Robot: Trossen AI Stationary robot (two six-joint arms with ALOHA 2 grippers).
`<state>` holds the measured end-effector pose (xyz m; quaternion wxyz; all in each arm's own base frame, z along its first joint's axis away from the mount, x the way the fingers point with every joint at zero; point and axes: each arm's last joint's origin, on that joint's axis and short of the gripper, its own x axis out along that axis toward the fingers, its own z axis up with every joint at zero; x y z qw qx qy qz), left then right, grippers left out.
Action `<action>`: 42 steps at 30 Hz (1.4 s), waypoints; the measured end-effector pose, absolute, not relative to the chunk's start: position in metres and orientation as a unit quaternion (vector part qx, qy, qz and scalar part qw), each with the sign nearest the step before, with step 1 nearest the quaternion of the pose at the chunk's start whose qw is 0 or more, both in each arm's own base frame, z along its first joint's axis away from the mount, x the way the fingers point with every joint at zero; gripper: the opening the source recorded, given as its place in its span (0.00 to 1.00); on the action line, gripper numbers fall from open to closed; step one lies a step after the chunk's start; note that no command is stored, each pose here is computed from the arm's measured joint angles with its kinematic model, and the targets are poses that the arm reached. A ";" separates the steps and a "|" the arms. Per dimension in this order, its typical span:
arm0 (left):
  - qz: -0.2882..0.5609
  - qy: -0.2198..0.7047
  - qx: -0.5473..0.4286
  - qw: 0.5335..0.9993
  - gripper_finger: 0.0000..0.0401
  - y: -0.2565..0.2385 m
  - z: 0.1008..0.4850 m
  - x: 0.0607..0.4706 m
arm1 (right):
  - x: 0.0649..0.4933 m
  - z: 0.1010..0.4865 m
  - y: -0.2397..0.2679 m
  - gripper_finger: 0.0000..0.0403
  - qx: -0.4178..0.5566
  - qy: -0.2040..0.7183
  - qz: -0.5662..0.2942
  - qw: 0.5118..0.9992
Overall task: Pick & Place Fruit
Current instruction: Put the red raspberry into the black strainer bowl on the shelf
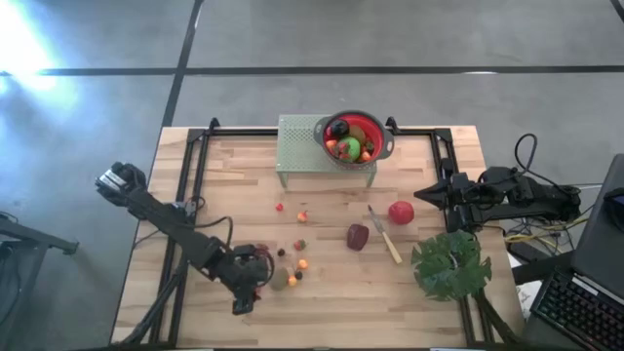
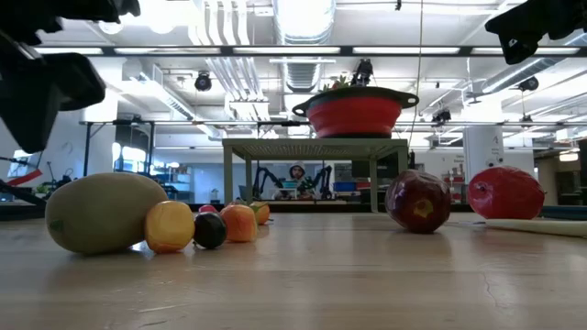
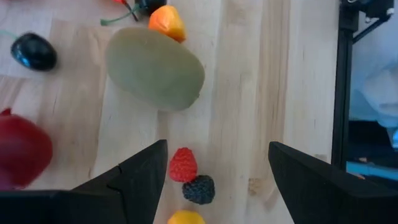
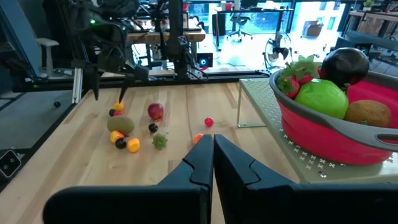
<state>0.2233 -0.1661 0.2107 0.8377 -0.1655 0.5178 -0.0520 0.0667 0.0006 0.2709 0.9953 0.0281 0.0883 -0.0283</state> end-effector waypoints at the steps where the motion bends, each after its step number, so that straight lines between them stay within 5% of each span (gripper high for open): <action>1: -0.046 0.517 -0.168 0.838 0.71 -0.169 0.210 0.222 | 0.067 0.271 0.001 0.02 0.028 0.088 -0.028 0.995; 42: 0.047 0.589 -0.156 0.791 0.71 -0.189 0.153 0.231 | 0.067 0.271 0.001 0.02 0.028 0.088 -0.028 0.995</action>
